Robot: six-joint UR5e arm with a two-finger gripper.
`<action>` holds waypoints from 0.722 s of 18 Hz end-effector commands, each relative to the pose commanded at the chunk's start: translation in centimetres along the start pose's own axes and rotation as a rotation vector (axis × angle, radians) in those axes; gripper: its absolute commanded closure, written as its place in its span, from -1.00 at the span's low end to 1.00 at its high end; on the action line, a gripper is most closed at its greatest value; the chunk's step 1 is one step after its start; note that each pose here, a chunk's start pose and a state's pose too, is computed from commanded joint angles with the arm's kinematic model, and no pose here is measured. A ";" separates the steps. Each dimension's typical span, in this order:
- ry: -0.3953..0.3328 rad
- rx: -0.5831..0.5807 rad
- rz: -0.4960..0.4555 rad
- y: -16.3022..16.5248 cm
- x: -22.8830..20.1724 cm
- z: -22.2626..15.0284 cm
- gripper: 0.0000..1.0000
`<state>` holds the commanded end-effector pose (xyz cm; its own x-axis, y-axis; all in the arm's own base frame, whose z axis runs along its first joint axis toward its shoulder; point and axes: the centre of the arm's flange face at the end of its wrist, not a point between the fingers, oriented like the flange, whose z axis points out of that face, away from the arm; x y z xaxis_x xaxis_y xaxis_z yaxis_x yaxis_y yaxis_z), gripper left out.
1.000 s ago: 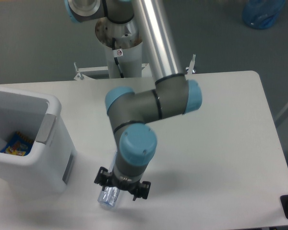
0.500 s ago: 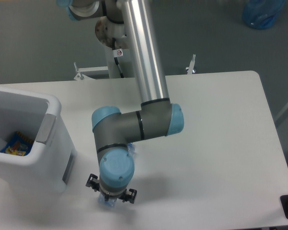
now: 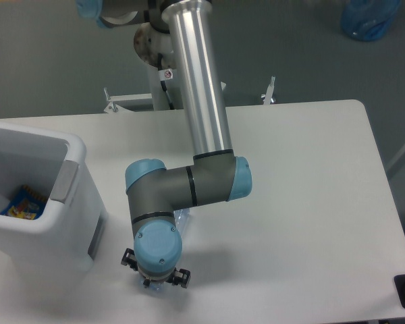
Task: Place the trash in the trash can
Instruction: 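Lower the gripper and close it around the water bottle, then lift the bottle and carry it over the trash bin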
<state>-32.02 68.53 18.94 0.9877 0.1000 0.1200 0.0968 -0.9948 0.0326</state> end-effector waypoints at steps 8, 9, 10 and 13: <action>-0.009 0.030 -0.011 0.0 0.2 -2.1 0.44; -0.012 0.037 -0.010 0.0 0.2 -2.5 0.44; -0.016 0.044 -0.010 0.0 0.2 -3.0 0.44; -0.033 0.091 -0.012 0.3 0.1 -6.1 0.44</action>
<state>-32.68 68.37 25.04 0.9897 0.1130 0.0873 0.1182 -0.9914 -0.0569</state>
